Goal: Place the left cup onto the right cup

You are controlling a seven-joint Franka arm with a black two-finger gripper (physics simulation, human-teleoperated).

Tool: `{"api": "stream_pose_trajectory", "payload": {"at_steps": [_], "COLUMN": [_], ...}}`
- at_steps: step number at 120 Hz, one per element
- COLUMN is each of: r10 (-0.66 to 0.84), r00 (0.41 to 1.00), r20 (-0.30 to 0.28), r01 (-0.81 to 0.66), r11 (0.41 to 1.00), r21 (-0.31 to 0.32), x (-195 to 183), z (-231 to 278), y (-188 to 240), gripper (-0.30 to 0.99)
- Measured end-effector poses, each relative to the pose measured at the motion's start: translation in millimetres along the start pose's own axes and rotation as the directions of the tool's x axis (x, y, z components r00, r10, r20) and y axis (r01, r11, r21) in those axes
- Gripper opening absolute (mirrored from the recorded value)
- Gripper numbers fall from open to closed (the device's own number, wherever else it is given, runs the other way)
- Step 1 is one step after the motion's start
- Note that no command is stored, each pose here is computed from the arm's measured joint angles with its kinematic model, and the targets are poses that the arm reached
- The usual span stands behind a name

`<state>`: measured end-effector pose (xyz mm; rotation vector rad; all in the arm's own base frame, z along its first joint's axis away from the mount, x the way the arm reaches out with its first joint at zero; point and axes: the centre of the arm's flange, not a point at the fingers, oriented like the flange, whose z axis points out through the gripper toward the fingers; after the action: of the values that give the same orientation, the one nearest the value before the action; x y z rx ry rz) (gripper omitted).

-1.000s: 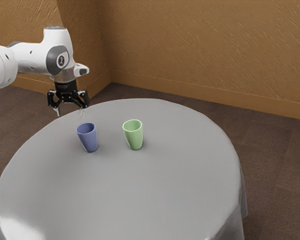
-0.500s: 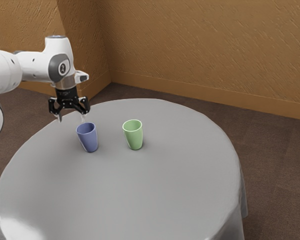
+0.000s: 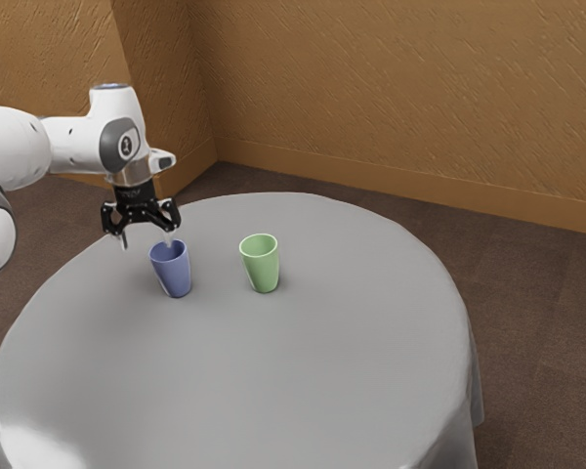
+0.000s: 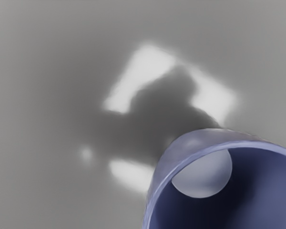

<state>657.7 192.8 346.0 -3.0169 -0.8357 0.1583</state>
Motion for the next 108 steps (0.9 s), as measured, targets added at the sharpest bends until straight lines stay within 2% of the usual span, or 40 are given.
{"api": "stream_pose_trajectory", "payload": {"at_steps": [80,108], "r10": [-0.01,-0.01], "r00": [1.0,1.0], "r20": [0.012,0.012], "r01": [0.01,0.01], "r11": [1.0,1.0], "r21": [0.0,-0.002], "x": [6.3,7.0], "z": [22.8,26.0], "y": [-2.5,-1.3], "gripper": [0.69,0.61]}}
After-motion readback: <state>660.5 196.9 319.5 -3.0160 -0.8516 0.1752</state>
